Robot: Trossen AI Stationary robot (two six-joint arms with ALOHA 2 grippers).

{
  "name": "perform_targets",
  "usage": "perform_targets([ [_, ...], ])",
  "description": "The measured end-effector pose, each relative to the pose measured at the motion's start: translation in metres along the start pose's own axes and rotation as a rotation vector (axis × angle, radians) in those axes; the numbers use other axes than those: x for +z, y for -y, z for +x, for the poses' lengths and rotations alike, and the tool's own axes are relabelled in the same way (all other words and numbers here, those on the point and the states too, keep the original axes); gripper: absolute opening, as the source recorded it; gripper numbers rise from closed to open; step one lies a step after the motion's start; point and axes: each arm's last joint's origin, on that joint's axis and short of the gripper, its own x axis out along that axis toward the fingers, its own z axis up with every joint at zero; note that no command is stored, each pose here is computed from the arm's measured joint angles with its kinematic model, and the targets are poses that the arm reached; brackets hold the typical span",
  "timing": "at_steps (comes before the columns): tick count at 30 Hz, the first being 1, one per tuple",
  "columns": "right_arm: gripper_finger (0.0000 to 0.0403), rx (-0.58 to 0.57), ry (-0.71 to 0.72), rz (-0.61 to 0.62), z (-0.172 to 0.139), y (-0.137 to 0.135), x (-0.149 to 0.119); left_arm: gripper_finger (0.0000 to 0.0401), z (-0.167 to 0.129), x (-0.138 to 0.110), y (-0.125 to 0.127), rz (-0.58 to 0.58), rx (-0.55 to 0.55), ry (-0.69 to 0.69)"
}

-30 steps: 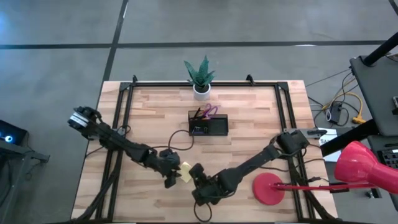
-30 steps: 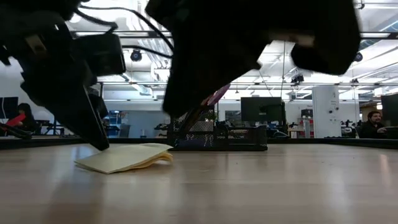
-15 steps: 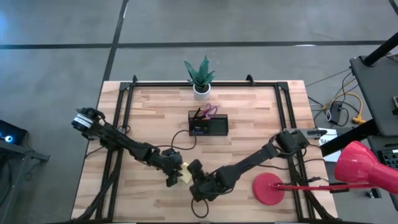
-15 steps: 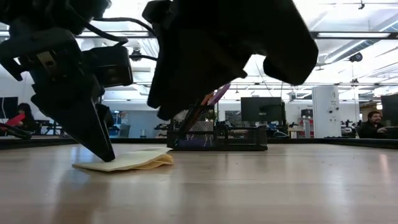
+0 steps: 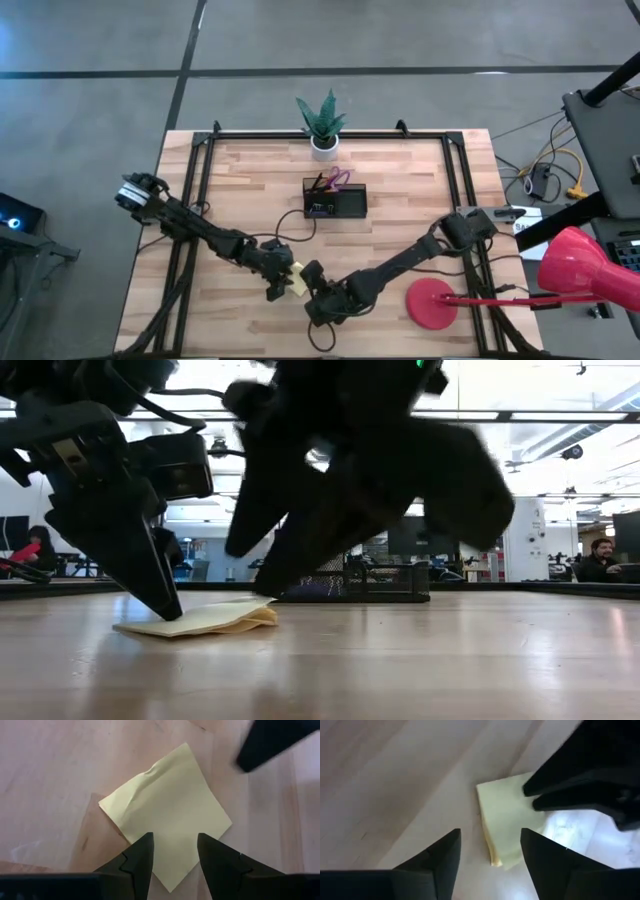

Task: Pick and place office supplies into organizer
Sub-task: Put the yellow note into the black organizer

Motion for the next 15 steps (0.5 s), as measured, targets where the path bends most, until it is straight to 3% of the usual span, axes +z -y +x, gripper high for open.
perform_targets([
  [7, 0.0199, -0.023, -0.050, -0.059, 0.019, -0.005, -0.006, 0.0141, 0.000, 0.000, 0.001, -0.008, -0.024, -0.013],
  [15, 0.0199, -0.070, -0.031, -0.002, 0.029, 0.014, -0.011, 0.0141, 0.000, 0.001, 0.004, -0.009, -0.068, -0.002],
])
